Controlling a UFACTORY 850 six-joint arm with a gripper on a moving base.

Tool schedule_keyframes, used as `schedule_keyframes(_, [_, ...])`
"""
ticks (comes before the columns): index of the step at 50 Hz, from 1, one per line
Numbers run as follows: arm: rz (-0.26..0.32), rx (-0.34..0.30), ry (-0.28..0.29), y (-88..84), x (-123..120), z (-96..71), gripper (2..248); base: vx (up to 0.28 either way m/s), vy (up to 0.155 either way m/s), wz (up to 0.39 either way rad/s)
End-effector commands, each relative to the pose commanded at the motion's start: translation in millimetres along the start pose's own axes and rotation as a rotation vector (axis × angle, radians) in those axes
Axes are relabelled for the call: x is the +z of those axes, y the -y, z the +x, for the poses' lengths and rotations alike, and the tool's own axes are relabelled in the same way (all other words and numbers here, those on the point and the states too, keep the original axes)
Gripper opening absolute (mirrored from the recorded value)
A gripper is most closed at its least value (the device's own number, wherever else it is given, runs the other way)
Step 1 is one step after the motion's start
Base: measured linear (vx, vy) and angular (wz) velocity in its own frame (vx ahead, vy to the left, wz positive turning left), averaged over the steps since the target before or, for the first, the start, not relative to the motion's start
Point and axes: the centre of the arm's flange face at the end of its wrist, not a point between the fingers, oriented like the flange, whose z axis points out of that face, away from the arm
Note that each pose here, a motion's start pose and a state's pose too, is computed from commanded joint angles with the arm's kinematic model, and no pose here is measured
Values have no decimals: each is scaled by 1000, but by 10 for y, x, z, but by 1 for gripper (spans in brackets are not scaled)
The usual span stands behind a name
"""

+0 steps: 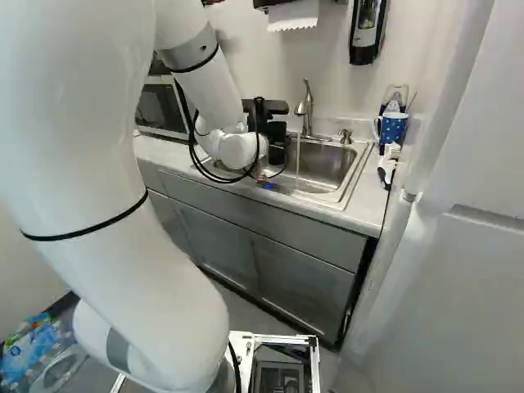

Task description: Rinse the cup and place it in the tray

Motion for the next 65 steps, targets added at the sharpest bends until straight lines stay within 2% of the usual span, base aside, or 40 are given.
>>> schedule_keyframes(20, [-64,12,-7,-315,46,-152,125,0,0,0])
schedule_keyframes(33, [-98,18,-48,-484,46,-111,125,0,0,0])
schedule_keyframes(65, [-99,18,-49,-491,48,-109,125,0,0,0])
